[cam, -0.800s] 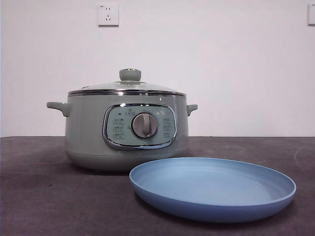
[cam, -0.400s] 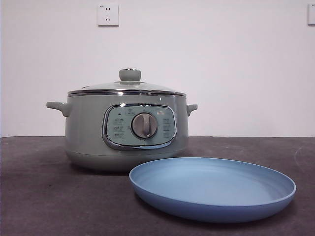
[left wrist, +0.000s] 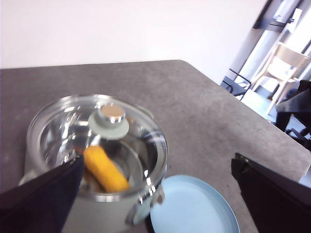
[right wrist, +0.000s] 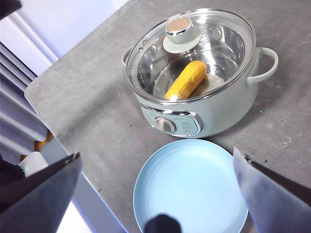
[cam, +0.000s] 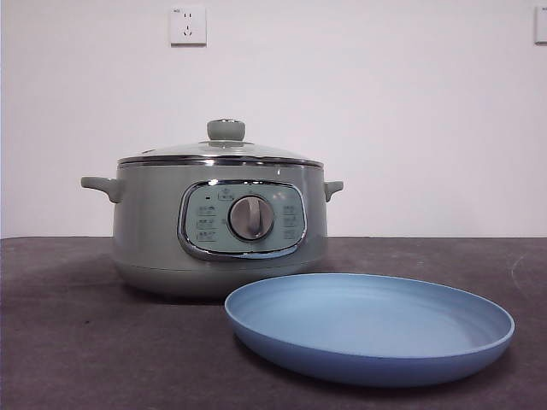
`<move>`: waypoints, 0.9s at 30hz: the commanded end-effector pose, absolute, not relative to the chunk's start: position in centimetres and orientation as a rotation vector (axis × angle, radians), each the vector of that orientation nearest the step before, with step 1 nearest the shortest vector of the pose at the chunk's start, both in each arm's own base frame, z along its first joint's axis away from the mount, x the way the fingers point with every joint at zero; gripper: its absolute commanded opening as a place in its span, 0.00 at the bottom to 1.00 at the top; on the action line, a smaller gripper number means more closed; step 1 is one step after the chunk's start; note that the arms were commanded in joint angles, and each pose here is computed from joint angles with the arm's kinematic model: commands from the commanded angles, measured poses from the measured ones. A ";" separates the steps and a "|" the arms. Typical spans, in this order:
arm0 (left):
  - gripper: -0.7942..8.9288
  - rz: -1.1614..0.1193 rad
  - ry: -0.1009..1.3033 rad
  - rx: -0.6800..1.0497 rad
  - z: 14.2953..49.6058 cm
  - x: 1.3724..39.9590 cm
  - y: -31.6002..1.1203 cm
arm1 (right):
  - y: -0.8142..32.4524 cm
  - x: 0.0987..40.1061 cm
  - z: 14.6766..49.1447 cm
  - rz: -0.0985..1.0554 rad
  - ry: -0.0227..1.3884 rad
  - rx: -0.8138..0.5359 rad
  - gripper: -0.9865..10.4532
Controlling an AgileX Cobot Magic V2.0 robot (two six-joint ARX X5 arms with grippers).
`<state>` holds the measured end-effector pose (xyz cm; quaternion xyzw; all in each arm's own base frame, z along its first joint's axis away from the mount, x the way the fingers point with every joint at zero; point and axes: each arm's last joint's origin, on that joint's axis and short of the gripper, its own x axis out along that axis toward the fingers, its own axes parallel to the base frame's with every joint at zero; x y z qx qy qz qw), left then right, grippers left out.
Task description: Take the corn out from the steamer,put the corn on the plate,close the lid
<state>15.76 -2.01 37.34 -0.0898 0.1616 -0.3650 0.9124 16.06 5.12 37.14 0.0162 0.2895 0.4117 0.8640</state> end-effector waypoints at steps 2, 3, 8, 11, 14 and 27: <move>0.66 -0.746 0.329 -0.153 38.2 18.0 -2.9 | 5.1 16.0 37.3 0.863 0.598 0.031 0.58; 0.66 -0.745 0.331 -0.143 38.5 18.9 -3.4 | 5.1 16.1 37.3 0.863 0.598 0.031 0.58; 0.66 -0.739 0.310 -0.107 39.7 23.1 -5.4 | 5.1 16.0 37.3 0.863 0.598 0.031 0.58; 0.66 -0.748 0.315 -0.090 39.8 25.8 -6.9 | 5.1 16.0 37.3 0.863 0.598 0.031 0.58; 0.66 -0.752 0.337 -0.054 39.2 28.2 -8.6 | 5.1 16.0 37.3 0.863 0.598 0.031 0.58; 0.66 -0.709 0.454 0.058 32.3 35.1 -14.0 | 5.1 16.0 37.3 0.863 0.599 0.031 0.58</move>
